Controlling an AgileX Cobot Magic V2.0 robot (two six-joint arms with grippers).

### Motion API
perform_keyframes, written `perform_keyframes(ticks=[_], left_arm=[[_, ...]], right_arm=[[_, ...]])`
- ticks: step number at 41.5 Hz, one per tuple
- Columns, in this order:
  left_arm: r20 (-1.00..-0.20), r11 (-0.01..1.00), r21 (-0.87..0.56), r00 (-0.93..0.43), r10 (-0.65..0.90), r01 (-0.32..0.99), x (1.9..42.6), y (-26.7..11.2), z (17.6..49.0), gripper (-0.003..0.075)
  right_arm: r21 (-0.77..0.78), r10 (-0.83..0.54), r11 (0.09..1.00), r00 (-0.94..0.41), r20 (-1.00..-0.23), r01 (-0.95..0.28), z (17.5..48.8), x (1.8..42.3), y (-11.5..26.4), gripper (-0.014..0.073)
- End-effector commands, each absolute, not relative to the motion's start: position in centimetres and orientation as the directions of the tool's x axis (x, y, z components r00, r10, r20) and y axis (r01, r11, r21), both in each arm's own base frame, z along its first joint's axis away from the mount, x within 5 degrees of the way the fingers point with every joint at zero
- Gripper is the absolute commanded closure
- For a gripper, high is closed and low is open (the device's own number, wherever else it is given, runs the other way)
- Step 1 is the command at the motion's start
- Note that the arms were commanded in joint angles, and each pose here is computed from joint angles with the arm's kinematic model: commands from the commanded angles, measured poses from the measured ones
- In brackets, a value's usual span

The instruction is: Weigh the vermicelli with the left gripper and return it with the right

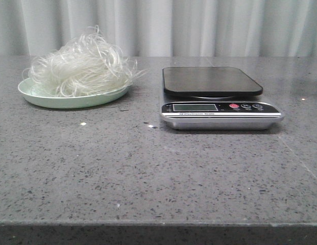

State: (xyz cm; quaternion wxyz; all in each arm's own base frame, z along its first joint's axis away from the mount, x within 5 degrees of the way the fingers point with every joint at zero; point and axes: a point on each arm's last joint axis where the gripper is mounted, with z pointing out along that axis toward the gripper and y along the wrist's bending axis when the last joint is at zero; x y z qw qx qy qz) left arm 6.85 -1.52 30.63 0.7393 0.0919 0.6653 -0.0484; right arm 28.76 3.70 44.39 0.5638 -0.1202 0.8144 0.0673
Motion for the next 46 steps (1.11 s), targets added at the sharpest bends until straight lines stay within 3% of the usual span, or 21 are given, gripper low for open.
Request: perform_keyframes(ticks=[1,28,36,46], left_arm=[[-0.984,0.985,0.045,0.177,0.015,0.165,6.8,-1.2,32.0,0.0577],[-0.984,0.987,0.045,0.177,0.017,0.157,6.8,-1.2,32.0,0.0577],[-0.984,0.987,0.045,0.177,0.017,0.157,6.8,-1.2,32.0,0.0577],[-0.984,0.987,0.045,0.177,0.017,0.157,6.8,-1.2,32.0,0.0577]], right_arm=[[-0.041,-0.070,0.981,-0.151,-0.986,-0.189,45.1,25.5,2.7,0.0442],[-0.037,-0.032,0.999,0.135,-0.990,-0.032,31.8,9.5,0.4,0.0442],[-0.034,-0.030,0.999,0.193,-0.981,-0.018,29.5,7.7,0.1,0.0442],[-0.033,-0.030,0.999,0.197,-0.980,-0.014,29.2,7.6,0.1,0.0442]])
